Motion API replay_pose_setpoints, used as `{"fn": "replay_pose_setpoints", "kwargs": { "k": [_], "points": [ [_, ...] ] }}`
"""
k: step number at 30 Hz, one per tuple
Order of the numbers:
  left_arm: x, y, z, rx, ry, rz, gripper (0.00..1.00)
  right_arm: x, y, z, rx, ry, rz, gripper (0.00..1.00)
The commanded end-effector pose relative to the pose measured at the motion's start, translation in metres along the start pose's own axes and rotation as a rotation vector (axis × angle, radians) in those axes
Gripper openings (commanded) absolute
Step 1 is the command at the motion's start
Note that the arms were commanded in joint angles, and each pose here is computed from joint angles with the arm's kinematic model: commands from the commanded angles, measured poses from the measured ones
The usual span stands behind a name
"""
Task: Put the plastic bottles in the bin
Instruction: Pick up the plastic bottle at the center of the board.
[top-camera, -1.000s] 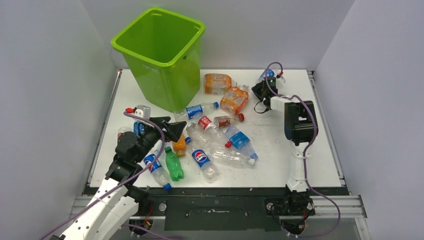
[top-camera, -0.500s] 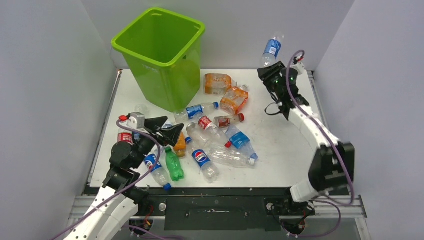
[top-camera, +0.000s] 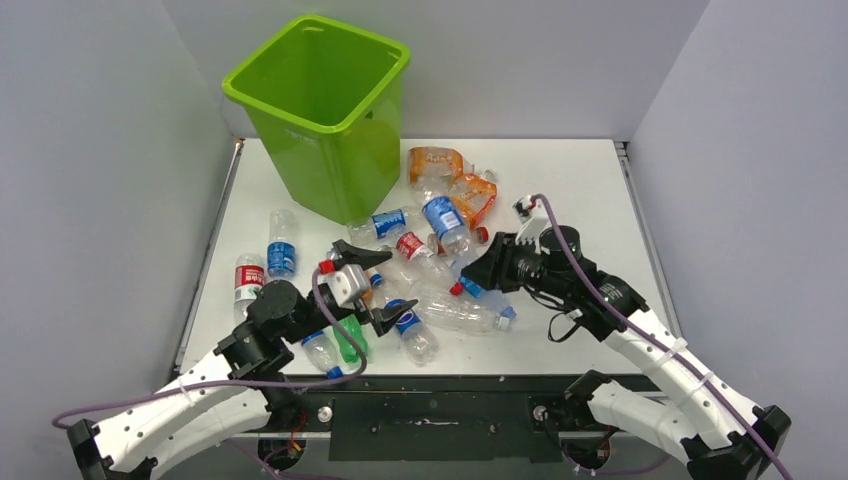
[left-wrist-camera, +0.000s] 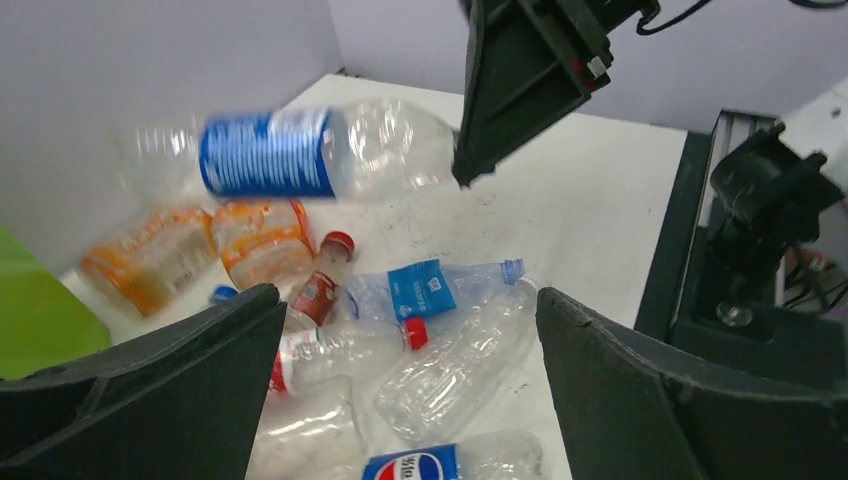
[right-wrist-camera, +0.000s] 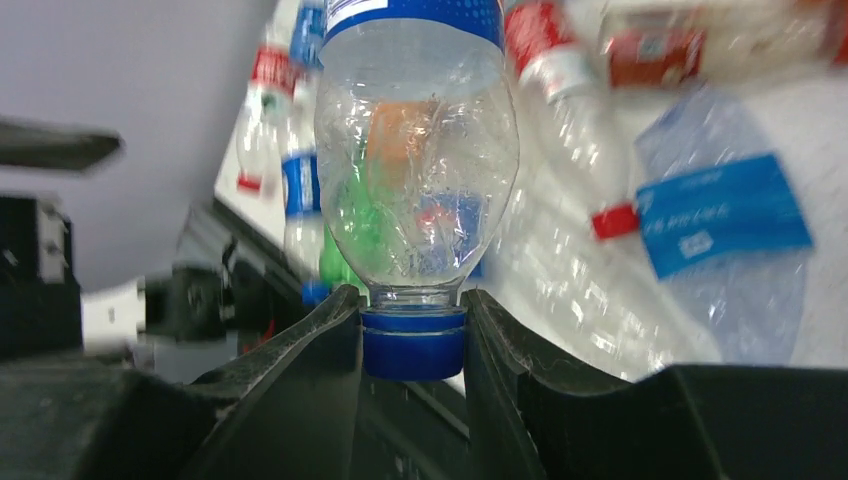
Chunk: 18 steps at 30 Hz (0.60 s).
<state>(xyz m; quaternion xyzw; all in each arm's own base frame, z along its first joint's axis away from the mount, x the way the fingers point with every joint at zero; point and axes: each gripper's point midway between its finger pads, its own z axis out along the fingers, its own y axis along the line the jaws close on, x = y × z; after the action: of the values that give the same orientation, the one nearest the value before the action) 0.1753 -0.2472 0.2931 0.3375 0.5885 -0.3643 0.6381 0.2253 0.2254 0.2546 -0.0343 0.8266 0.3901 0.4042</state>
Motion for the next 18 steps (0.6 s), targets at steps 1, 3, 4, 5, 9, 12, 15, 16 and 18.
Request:
{"fn": "replay_pose_setpoints", "kwargs": {
  "k": [1, 3, 4, 5, 9, 12, 15, 16, 18],
  "points": [
    [-0.033, -0.001, -0.002, -0.003, -0.017, 0.475, 0.96, 0.047, 0.016, -0.036, -0.093, 0.197, -0.105, 0.05],
    [-0.031, -0.002, -0.001, 0.003, 0.001, 0.630, 0.96, 0.058, 0.019, -0.046, -0.121, 0.259, -0.121, 0.05],
    [-0.028, 0.002, 0.000, -0.006, 0.028, 0.707, 0.96, 0.063, 0.020, -0.050, -0.130, 0.287, -0.131, 0.05],
    [-0.025, 0.005, 0.001, -0.014, 0.056, 0.778, 0.96, 0.066, 0.021, -0.053, -0.140, 0.309, -0.134, 0.05],
    [0.000, 0.018, 0.003, 0.003, 0.212, 1.077, 0.96, 0.082, 0.018, -0.060, -0.138, 0.427, -0.152, 0.05],
    [0.004, 0.021, 0.006, 0.049, 0.283, 1.218, 0.96, 0.086, 0.021, -0.066, -0.154, 0.474, -0.170, 0.05],
    [0.007, 0.019, 0.012, 0.112, 0.330, 1.288, 0.96, 0.084, 0.031, -0.072, -0.202, 0.488, -0.180, 0.05],
    [0.009, 0.019, 0.015, 0.132, 0.346, 1.308, 0.96, 0.083, 0.034, -0.074, -0.215, 0.498, -0.182, 0.05],
    [0.011, 0.017, 0.019, 0.166, 0.367, 1.335, 0.96, 0.081, 0.038, -0.077, -0.231, 0.505, -0.195, 0.05]
  ]
}}
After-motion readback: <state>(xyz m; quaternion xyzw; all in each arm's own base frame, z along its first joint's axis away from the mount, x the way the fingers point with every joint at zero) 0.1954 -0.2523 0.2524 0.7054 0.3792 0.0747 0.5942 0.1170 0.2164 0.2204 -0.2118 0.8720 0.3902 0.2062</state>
